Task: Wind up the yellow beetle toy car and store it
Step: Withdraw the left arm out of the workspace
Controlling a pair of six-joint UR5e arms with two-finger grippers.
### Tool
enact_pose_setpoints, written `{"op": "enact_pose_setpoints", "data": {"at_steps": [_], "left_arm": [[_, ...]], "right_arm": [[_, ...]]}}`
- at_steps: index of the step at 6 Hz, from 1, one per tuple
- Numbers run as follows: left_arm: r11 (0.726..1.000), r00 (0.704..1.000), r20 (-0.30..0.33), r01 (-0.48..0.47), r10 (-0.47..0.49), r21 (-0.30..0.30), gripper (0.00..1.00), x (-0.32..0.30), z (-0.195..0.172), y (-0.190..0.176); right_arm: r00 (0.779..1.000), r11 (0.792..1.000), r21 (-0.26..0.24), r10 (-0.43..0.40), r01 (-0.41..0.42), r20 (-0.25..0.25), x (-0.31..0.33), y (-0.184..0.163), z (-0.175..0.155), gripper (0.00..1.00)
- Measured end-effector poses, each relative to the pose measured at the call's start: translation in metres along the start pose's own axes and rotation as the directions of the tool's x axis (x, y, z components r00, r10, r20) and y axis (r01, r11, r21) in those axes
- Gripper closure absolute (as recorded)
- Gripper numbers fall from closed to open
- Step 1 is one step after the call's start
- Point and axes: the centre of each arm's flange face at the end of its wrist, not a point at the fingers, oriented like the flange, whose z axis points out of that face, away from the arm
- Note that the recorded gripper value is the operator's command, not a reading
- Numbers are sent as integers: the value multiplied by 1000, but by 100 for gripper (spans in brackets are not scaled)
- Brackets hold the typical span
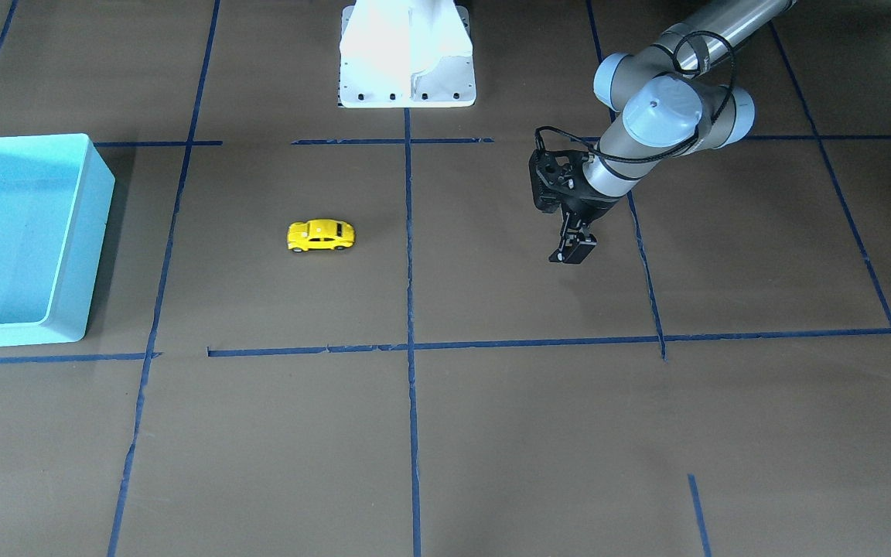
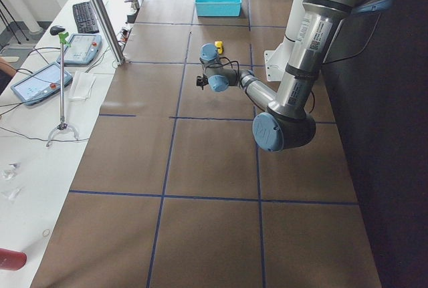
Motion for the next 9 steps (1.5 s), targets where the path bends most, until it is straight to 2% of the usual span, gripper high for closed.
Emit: {"op": "enact_pose_setpoints", "data": {"at_steps": [2,3,4,5,6,7,8,9], "left_arm": [[992,996,19,88,-87,-90,0,-10,-49,7],[979,989,30,145,-142,-143,0,-16,-71,15],[953,975,49,222,-217,-204,0,-26,-92,28],[909,942,89,335,-323,-247,0,-39,-120,45],[847,887,147,462,-438,-265,0,-50,-151,68],[775,820,209,572,-533,-269,0,-65,-183,100],[687,729,275,683,-627,-247,0,-81,-216,132],[577,609,316,792,-727,-200,0,-90,-245,165]], "right_arm": [[1000,1000,0,-1,1,0,0,0,0,0],[1000,1000,1,-2,2,0,0,0,0,0],[1000,1000,2,-3,3,1,-1,-1,0,0],[1000,1000,4,-5,5,2,-2,-2,-1,0],[1000,1000,5,-5,5,3,-2,-2,-2,0],[1000,1000,6,-7,7,3,-3,-3,-2,0],[1000,1000,7,-9,9,2,-4,-4,-2,0],[1000,999,24,-31,31,3,-9,-9,-6,0]]}}
